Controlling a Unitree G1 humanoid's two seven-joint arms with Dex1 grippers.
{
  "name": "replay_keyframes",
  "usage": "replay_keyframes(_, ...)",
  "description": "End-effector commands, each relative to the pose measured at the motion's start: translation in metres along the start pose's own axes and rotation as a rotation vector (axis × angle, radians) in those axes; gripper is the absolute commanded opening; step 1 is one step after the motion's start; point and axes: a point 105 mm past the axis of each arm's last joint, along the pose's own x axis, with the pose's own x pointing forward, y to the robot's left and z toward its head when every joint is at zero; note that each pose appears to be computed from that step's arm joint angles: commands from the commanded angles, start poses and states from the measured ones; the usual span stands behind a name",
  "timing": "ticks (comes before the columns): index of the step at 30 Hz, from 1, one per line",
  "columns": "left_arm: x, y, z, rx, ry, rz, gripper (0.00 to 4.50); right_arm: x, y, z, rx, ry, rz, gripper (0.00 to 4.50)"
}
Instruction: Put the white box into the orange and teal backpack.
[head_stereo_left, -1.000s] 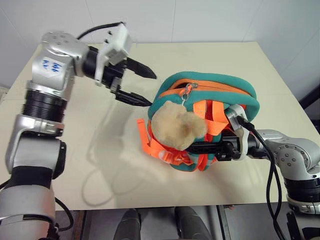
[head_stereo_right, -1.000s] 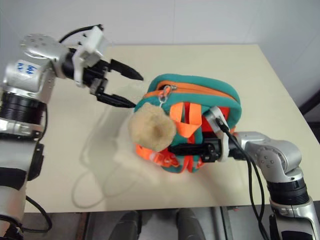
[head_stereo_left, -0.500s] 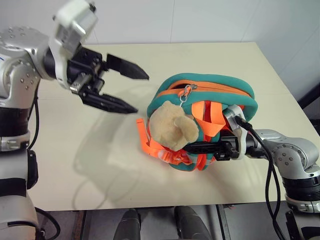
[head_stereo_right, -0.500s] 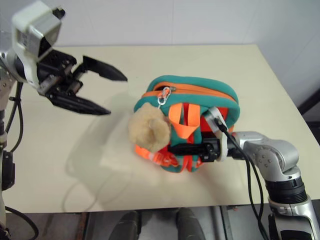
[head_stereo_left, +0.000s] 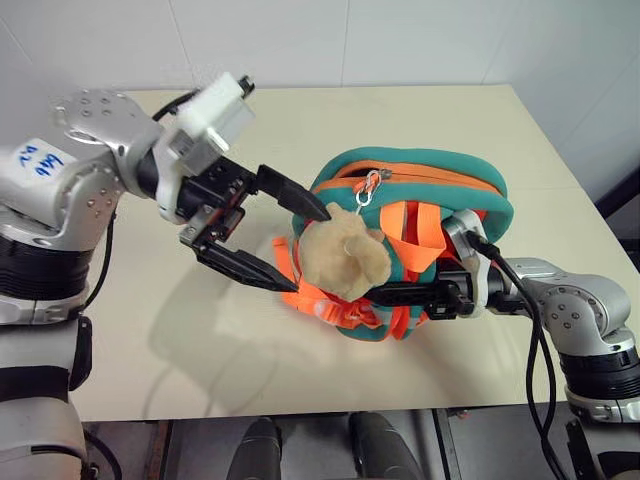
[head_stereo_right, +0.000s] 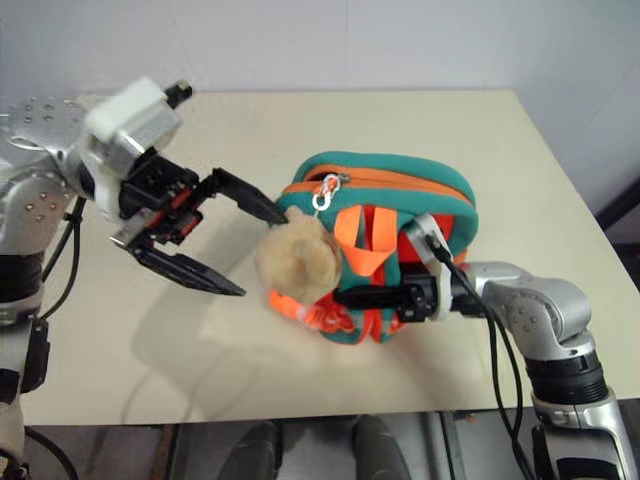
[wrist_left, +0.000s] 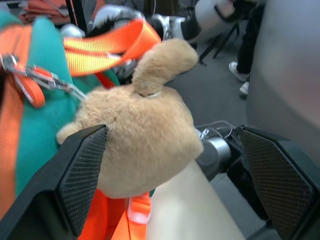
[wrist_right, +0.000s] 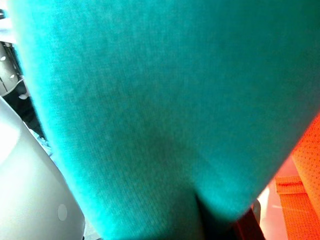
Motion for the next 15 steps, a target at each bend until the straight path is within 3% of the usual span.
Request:
replay_keyframes(1,0.009,0.01,0.002,0.117,0.022,0.04,4.49,0.005,0.006,0.004,-0.03,-0.005,0.032,0.0)
replay_keyframes(9,0.023,0.015,0.003,0.25,0.04,0.082,4.49,0.004,0.007,0.004,-0.034,-0.013,0.025,0.0)
replay_keyframes(12,0.023,0.017,0.0,0.321,0.071,0.098,3.93,0.004,0.007,0.004,-0.036,-0.015,0.022,0.0)
replay_keyframes(15,0.021,0.018,0.0,0.339,0.075,0.11,3.09,0.004,0.006,0.004,-0.039,-0.015,0.021,0.0)
